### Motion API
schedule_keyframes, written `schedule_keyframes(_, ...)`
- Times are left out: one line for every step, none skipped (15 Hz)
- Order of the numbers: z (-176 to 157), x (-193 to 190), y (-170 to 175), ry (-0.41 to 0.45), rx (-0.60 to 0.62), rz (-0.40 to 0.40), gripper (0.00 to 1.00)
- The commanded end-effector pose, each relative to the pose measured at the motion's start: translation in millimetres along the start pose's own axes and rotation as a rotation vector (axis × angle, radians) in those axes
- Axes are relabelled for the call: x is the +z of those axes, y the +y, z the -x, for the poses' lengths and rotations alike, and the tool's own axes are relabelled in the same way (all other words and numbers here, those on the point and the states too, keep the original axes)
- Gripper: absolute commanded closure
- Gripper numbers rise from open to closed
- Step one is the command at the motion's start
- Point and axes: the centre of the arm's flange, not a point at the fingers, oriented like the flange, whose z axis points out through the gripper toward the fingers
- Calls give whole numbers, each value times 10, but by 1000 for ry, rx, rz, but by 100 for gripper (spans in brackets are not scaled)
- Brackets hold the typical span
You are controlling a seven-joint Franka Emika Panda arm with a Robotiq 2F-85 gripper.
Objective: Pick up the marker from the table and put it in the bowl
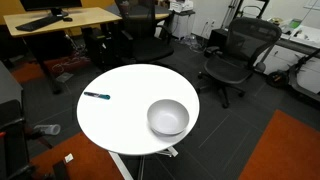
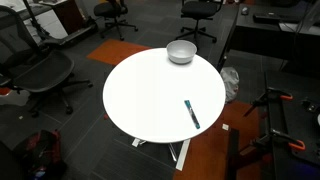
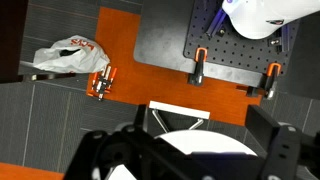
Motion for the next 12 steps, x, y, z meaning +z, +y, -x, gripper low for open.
schedule_keyframes(0, 0, 0, 0, 0, 0, 0)
schedule_keyframes(0, 0, 0, 0, 0, 0, 0)
schedule_keyframes(0, 0, 0, 0, 0, 0, 0)
schedule_keyframes(0, 0, 0, 0, 0, 0, 0)
schedule_keyframes(0, 0, 0, 0, 0, 0, 0)
schedule_keyframes(0, 0, 0, 0, 0, 0, 0)
schedule_keyframes(0, 0, 0, 0, 0, 0, 0)
schedule_keyframes(0, 0, 0, 0, 0, 0, 0)
schedule_keyframes(-55, 41, -44, -6, 8, 4, 0)
schedule_keyframes(-118, 97, -111, -11, 42, 17, 0)
schedule_keyframes(-158, 144, -175, -6, 56, 16, 0)
schedule_keyframes(-204, 203, -258, -6, 90, 24, 0)
